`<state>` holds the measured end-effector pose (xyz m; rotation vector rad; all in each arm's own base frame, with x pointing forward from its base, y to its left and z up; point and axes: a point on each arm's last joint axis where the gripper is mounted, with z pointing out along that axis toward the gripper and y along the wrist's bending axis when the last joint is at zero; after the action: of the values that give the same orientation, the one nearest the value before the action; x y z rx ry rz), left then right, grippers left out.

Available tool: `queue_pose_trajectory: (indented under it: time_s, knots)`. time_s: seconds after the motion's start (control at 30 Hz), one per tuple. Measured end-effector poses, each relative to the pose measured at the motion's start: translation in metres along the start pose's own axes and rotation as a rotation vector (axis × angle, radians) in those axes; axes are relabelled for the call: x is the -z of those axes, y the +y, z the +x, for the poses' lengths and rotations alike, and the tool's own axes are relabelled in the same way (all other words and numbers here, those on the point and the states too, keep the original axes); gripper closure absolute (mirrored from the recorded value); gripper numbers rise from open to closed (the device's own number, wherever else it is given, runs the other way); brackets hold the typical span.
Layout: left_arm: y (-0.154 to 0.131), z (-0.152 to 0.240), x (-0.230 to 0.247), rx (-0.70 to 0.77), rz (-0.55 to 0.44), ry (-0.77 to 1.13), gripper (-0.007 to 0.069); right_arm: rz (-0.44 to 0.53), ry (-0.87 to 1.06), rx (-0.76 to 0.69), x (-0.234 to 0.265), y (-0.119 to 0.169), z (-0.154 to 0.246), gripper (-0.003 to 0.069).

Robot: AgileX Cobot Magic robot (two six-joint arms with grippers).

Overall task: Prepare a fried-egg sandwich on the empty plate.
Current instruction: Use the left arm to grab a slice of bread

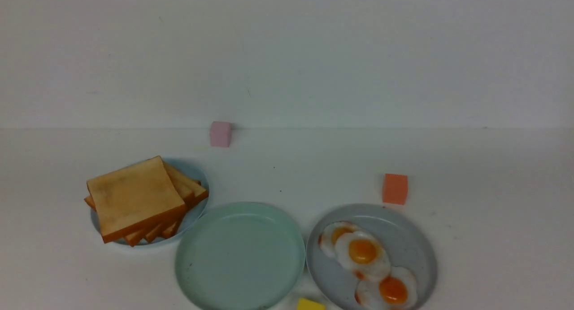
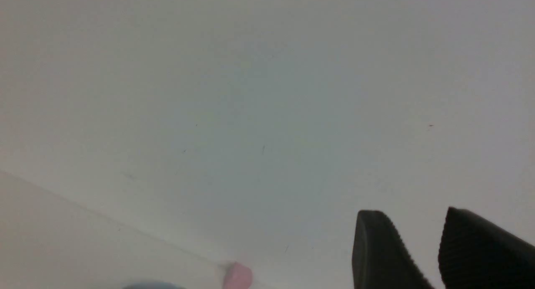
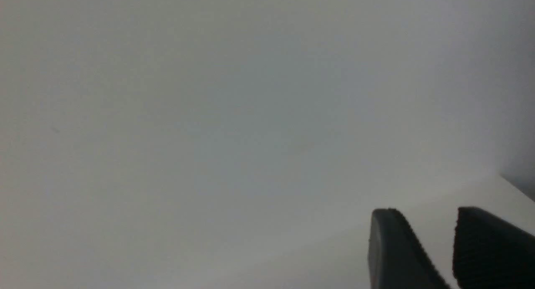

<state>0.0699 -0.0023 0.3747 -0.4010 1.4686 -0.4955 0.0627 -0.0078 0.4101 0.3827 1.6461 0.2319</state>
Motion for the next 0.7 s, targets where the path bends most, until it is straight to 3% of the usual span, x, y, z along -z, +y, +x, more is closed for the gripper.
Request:
queue_pose_trajectory:
  time_s: [0.17, 0.37, 0.57, 0.6, 0.7]
  knots:
    - [-0.001, -0.003, -0.058, -0.041, -0.175, 0.22, 0.0387, 0.172, 0.346, 0.073, -0.06, 0.003, 0.003, 0.0418]
    - [0.021, 0.029, -0.112, -0.118, -0.307, 0.41, 0.0387, 0.208, 0.584, 0.059, -0.117, 0.004, 0.033, 0.0418]
    - [0.044, 0.072, -0.149, -0.037, -0.481, 0.7, 0.0387, 0.051, 0.766, 0.05, -0.143, 0.02, 0.059, 0.0418]
    - [0.048, 0.081, -0.159, -0.044, -0.509, 0.788, 0.0387, -0.039, 0.808, 0.055, -0.146, 0.031, 0.066, 0.0418]
    - [0.054, 0.087, -0.179, -0.023, -0.507, 0.887, 0.0387, -0.184, 0.848, 0.091, -0.145, 0.047, 0.073, 0.0418]
